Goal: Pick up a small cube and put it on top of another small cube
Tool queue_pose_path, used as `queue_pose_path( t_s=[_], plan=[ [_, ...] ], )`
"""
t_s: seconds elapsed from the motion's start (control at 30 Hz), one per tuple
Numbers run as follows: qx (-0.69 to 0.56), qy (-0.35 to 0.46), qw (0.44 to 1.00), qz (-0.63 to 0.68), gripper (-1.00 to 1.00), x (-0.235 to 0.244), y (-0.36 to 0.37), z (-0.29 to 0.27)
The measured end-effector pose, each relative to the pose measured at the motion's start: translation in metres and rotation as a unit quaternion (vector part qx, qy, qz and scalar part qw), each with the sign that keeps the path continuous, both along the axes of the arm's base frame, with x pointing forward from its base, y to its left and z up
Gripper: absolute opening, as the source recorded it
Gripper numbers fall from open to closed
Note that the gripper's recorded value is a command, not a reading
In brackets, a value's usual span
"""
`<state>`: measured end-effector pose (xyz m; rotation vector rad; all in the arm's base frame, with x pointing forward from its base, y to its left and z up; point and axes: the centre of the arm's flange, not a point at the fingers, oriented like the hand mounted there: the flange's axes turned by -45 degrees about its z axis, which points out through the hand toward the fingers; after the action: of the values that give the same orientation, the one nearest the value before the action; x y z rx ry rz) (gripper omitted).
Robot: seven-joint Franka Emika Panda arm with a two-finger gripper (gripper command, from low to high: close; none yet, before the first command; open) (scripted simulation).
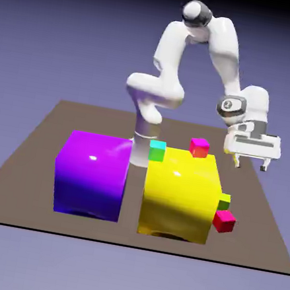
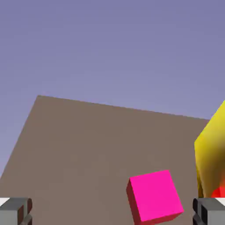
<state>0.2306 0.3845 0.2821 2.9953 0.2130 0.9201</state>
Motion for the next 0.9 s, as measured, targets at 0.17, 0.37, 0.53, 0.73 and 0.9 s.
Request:
queue_pose_path(
  t_s=[0.17, 0.37, 0.53, 0.73, 0.9],
  plan=[
    [0.0, 0.027, 1.0, -0.016, 0.0, -0.035, 0.013, -0.039],
    [0.014, 0.067, 0.992, -0.105, 0.0, -0.044, -0.015, -0.091],
    [0.022, 0.074, 0.986, -0.149, 0.0, -0.033, -0.036, -0.108],
    [0.022, 0.069, 0.986, -0.147, 0.0, -0.02, -0.036, -0.141],
    [0.022, 0.077, 0.986, -0.149, -1.0, -0.015, -0.04, -0.169]
  ],
)
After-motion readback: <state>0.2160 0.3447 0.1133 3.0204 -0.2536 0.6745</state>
